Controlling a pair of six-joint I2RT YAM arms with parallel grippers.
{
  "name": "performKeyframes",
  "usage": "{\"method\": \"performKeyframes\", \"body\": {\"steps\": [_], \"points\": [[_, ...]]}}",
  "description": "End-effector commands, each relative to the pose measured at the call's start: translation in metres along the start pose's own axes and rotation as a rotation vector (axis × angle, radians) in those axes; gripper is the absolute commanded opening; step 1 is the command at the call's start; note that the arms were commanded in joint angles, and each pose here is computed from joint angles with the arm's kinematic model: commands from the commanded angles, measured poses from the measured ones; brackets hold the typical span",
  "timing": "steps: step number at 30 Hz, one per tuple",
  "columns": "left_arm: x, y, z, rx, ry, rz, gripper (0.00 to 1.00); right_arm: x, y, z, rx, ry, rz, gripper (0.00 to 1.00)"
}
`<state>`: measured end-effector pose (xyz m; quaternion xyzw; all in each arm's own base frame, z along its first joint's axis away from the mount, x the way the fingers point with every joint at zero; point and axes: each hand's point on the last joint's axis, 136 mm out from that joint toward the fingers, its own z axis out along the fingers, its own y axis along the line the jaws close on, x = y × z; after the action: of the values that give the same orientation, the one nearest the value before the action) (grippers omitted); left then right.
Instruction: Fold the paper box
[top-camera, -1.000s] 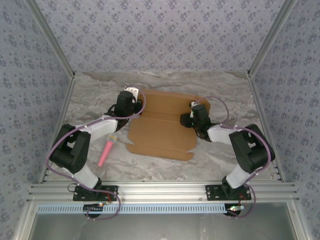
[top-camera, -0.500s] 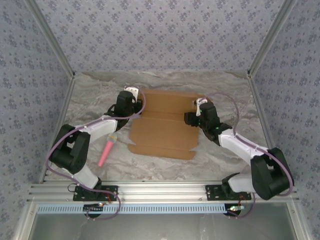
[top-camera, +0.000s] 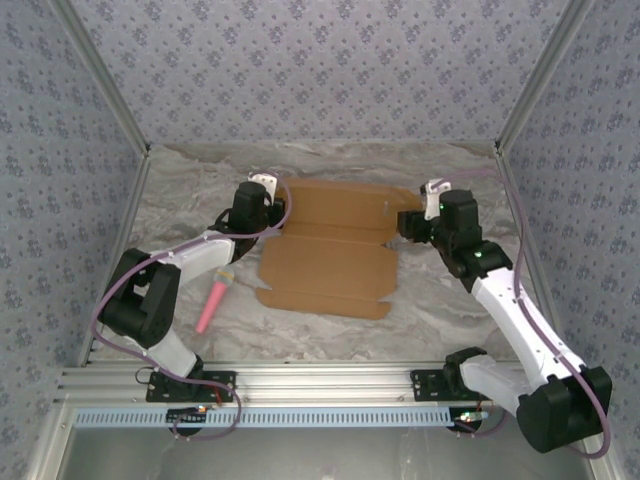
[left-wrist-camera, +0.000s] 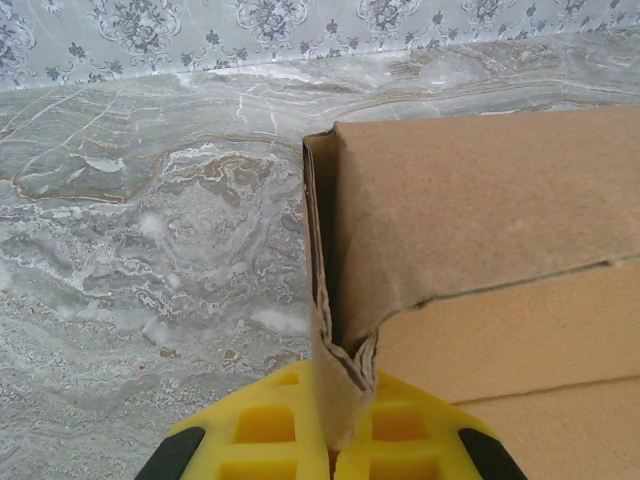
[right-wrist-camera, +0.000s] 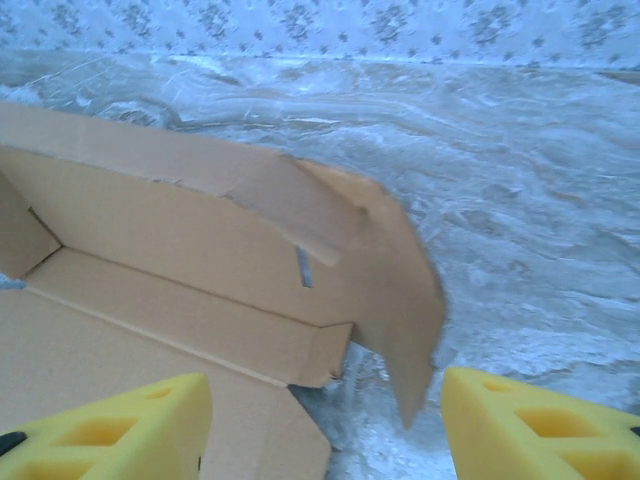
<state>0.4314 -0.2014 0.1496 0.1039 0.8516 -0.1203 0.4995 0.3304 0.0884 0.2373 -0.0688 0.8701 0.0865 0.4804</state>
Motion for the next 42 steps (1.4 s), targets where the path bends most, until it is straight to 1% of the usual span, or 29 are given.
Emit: {"method": "performKeyframes", "body": {"steps": [1, 6, 9, 13, 17, 22, 25, 34, 42], "points": [[-0.016, -0.005, -0.011, 0.013, -0.049, -0.017, 0.00, 0.001, -0.017, -0.013, 0.037, 0.036, 0.001, 0.64], [-0.017, -0.004, -0.012, 0.011, -0.051, -0.016, 0.00, -0.012, -0.047, -0.019, 0.074, -0.023, 0.109, 0.64], [-0.018, -0.004, -0.012, 0.011, -0.054, -0.017, 0.00, -0.012, -0.066, -0.013, 0.087, -0.011, 0.176, 0.64], [-0.018, -0.005, -0.012, 0.017, -0.053, -0.021, 0.00, 0.001, -0.090, 0.011, 0.081, 0.035, 0.253, 0.65], [-0.018, -0.007, -0.012, 0.024, -0.056, -0.027, 0.00, 0.021, -0.095, 0.049, 0.014, 0.096, 0.322, 0.65], [-0.018, -0.007, -0.013, 0.027, -0.056, -0.028, 0.00, 0.041, -0.089, 0.087, -0.088, 0.162, 0.347, 0.65], [-0.018, -0.007, -0.013, 0.027, -0.055, -0.027, 0.00, 0.047, -0.077, 0.098, -0.176, 0.171, 0.357, 0.63], [-0.018, -0.008, -0.012, 0.031, -0.054, -0.030, 0.00, 0.056, -0.047, 0.100, -0.300, 0.170, 0.305, 0.62], [-0.018, -0.008, -0.013, 0.031, -0.053, -0.025, 0.00, 0.056, -0.027, 0.103, -0.344, 0.173, 0.233, 0.61]]}}
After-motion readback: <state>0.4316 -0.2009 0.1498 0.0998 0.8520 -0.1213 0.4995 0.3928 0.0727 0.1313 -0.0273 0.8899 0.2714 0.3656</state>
